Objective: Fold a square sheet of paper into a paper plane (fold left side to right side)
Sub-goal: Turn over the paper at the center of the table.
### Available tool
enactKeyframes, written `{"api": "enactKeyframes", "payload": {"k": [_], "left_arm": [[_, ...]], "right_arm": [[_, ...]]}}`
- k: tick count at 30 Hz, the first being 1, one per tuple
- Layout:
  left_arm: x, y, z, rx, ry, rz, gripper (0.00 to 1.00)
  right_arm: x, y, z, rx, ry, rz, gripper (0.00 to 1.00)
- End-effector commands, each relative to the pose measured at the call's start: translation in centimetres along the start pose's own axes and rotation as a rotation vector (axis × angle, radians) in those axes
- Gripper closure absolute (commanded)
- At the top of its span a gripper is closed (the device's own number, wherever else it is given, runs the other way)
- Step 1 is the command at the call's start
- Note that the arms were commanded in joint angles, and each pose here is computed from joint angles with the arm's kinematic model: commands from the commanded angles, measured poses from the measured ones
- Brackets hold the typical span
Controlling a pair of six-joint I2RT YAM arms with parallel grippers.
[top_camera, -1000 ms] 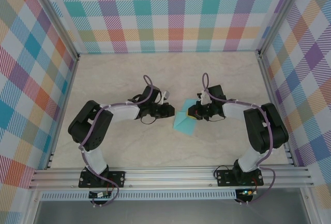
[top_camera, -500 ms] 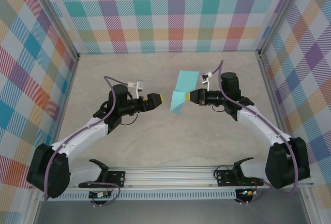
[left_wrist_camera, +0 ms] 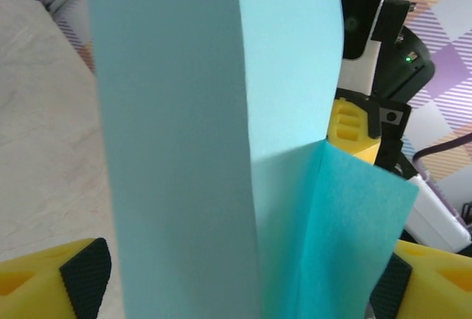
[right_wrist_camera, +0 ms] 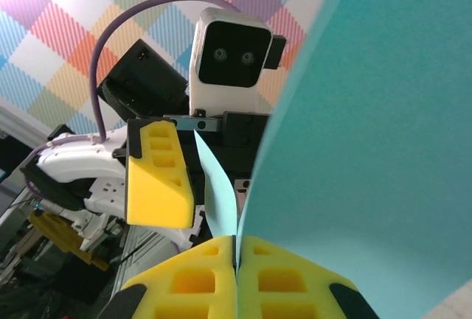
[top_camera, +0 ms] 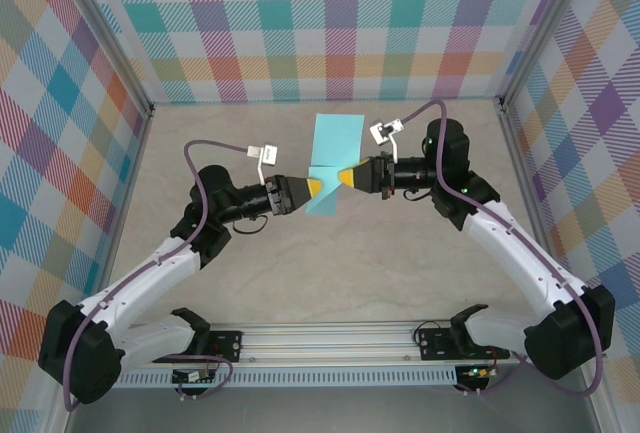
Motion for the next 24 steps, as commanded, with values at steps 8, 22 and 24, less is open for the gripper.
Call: {"api": "enactKeyframes", "payload": {"k": [8,22,24], "left_arm": [[1.0,-5.6,0.5,-0.134,-0.031,-0.146,0.56],[0.0,-3.6,0.1,0.0,0.018,-0.166,0.9],[-0.7,-1.9,0.2,0.102,0.047,-0.177,0.95]], "right_arm": [[0.6,2.8,0.3,0.054,-0.014,0.082,0.97],[-0.2,1.3,1.2,-0.106,-0.028,0.052,0.59],[-0.8,-0.1,2.1,-0.237,-0.032,0.048,0.48]]}}
Point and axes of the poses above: each hand's point on the last joint's axis, 136 mm out from that joint toward the fingers, its own z axis back along the fingers, its own y axis along the line the jaws close on, x = y × z, the point moved 2 cm from there along z, back along the fingers, and after that the axes turned 4 degrees about -z, right-handed, at the moved point
